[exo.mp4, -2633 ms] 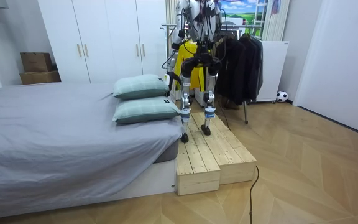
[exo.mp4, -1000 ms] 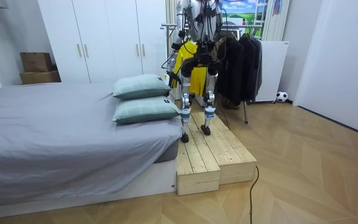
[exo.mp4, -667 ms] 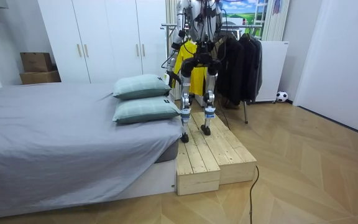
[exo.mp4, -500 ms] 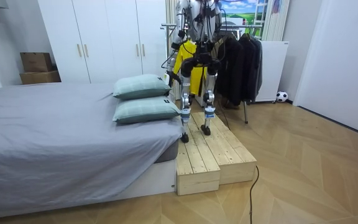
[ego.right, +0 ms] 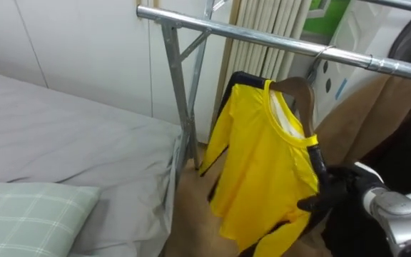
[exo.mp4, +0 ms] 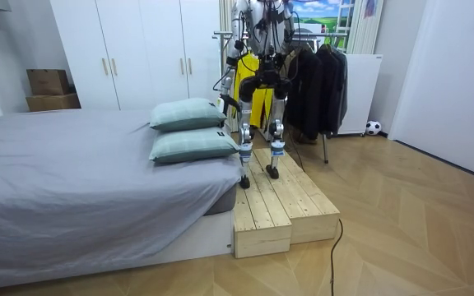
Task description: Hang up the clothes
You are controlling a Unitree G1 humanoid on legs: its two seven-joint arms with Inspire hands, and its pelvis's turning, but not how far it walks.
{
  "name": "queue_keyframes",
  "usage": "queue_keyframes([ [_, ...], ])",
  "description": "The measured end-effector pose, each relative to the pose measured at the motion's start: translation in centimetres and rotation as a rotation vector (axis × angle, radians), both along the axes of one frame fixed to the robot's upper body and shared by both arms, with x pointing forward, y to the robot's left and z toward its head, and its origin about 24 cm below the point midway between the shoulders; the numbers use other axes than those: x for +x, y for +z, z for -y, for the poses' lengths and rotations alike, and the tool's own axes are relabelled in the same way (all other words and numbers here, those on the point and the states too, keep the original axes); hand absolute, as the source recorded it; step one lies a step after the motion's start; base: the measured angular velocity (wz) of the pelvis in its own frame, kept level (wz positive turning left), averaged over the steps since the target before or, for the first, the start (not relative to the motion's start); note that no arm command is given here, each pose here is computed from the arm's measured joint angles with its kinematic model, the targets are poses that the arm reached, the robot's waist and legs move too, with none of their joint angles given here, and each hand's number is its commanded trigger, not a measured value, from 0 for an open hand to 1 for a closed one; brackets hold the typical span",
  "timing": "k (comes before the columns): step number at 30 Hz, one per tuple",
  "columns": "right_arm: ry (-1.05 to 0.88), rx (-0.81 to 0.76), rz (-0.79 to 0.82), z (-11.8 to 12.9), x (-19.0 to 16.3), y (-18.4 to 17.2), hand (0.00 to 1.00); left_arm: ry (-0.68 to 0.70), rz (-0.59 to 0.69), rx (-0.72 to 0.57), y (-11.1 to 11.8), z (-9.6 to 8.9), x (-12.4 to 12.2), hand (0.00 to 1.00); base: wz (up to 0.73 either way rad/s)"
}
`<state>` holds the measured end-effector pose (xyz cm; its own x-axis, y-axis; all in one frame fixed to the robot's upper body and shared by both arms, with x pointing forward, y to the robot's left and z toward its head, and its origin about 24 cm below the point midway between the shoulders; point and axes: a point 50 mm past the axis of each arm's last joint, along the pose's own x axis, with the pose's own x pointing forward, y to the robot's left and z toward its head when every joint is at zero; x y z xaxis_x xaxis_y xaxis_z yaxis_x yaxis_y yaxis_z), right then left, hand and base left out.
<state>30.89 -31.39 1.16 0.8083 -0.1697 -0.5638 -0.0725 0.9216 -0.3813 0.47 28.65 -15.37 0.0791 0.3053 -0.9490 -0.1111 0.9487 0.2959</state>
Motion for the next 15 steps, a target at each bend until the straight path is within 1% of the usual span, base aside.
queue_keyframes([
  [6,-0.048,-0.023,0.087,0.3,0.7,1.4,0.0,0.007,-0.017,0.0,0.0,0.0,-0.8,0.0,0.0],
  [9,-0.039,-0.036,0.153,-0.1,1.4,2.6,0.0,0.013,-0.029,-0.004,-0.1,0.2,-1.3,0.0,-0.01],
  [11,-0.032,-0.027,0.194,-0.3,1.8,3.4,0.0,0.016,-0.037,-0.008,-0.1,0.4,-1.6,0.0,0.0],
  [13,-0.065,0.003,0.235,0.0,1.8,4.0,0.0,0.019,-0.043,-0.009,-0.1,0.5,-1.9,0.0,0.0],
  [15,-0.075,-0.001,0.269,0.1,2.0,4.7,0.0,0.023,-0.048,-0.015,-0.2,0.7,-2.2,0.0,-0.07],
])
